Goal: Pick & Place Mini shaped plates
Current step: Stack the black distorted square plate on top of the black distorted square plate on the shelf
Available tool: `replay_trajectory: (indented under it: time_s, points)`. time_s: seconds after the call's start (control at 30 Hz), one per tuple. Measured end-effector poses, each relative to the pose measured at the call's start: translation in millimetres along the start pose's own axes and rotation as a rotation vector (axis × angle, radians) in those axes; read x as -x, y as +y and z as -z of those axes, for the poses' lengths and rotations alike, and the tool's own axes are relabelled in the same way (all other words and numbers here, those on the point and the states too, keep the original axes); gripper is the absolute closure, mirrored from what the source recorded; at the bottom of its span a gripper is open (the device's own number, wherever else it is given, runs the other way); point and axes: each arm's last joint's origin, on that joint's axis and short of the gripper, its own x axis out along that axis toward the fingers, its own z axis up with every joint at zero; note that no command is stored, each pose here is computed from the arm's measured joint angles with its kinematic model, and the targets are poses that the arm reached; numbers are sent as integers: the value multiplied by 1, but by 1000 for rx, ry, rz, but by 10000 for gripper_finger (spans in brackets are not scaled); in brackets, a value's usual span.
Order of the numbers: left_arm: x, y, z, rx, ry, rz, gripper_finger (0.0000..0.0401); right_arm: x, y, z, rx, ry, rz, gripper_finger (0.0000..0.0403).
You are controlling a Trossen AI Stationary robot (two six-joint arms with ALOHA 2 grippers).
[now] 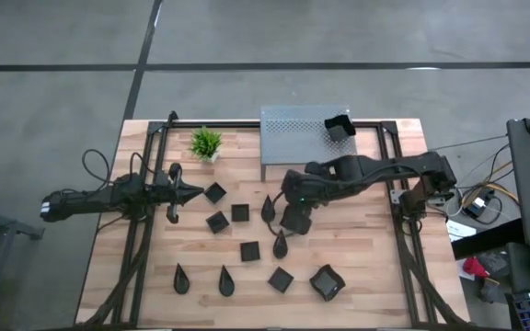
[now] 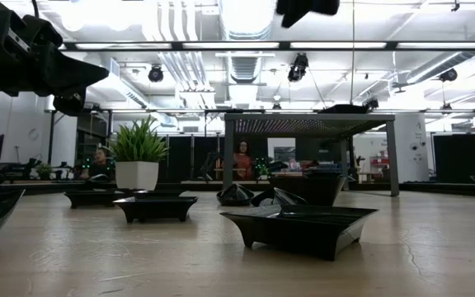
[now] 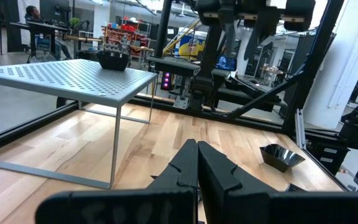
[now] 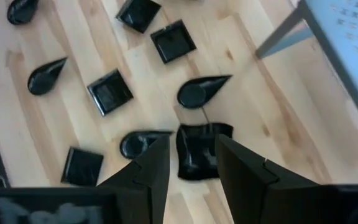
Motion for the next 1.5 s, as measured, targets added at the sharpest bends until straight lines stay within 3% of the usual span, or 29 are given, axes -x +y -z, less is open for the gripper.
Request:
replay_trajectory:
  time_s: [0.57, 1.17, 1.5]
  points:
    - [0, 0, 0, 0, 0, 0, 396, -57, 5, 40, 43, 150, 23, 296]
    - [0, 0, 0, 0, 0, 0, 396, -88, 12, 55, 61, 96, -27, 251]
    - [0, 0, 0, 0, 0, 0, 396, -102, 19, 75, 107, 104, -39, 264]
